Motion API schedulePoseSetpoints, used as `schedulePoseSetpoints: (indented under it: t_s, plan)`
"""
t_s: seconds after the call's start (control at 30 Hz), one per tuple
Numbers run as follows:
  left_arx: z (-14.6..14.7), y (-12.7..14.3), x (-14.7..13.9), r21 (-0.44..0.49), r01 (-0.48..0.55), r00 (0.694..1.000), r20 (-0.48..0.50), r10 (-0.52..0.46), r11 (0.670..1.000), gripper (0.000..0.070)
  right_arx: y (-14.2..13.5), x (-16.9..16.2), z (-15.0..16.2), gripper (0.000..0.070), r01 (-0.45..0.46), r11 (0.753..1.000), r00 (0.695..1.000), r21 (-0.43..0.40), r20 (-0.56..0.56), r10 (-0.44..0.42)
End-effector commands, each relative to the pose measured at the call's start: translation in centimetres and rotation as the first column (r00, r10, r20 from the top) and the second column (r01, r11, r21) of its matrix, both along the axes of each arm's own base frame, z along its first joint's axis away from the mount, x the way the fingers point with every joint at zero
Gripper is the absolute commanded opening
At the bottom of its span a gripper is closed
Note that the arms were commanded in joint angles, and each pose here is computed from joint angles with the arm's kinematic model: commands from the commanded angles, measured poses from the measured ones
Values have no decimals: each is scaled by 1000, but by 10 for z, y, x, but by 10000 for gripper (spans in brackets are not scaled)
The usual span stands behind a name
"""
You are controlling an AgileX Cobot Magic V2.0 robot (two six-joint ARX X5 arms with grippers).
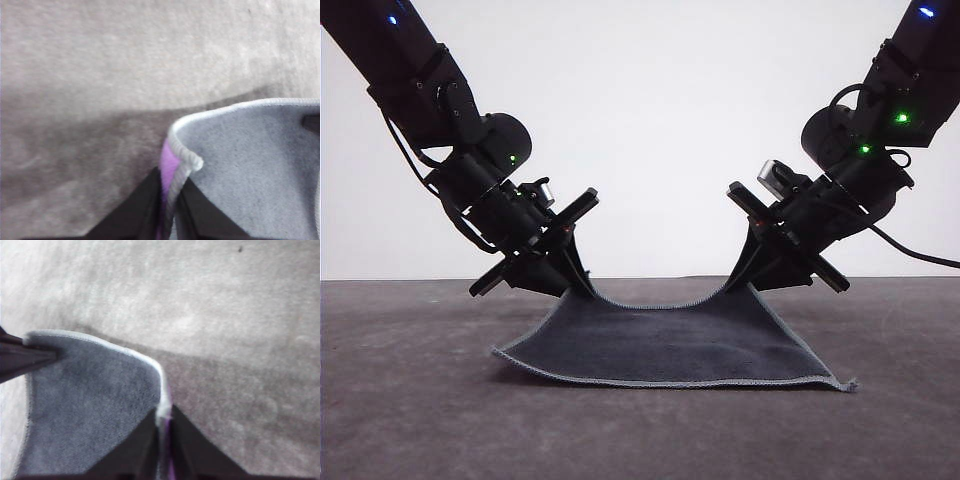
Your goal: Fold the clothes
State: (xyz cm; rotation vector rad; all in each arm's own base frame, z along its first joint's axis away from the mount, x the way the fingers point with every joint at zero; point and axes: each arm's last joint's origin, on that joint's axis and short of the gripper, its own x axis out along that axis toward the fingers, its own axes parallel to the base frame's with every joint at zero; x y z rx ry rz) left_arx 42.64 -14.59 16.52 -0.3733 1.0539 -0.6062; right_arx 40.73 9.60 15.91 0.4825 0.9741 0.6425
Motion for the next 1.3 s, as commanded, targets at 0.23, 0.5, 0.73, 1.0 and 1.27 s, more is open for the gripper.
schedulePoseSetpoints:
  t_s: [0.23,0.5,0.73,1.0,1.27]
  plan:
    - [-5,2,8,7,0,1000,18,0,1000,10,2,5,-1,3,12,1000,1000,-3,6,-12]
    - [12,4,9,-11,8,1000,30,-8,1000,9,1,1,0,3,-19,1000,1000,-1,-19,19]
    - [22,6,4,5,27,999,32,-27,1000,9,0,-4,16,3,-29,998,999,-52,26,30]
    - [34,6,-6,58,35,999,27,-37,998,10,-1,-13,32,3,-41,997,999,-61,33,43]
    - [42,1,-18,91,81,997,-4,-81,993,10,-3,-34,36,3,-34,997,998,-71,52,38]
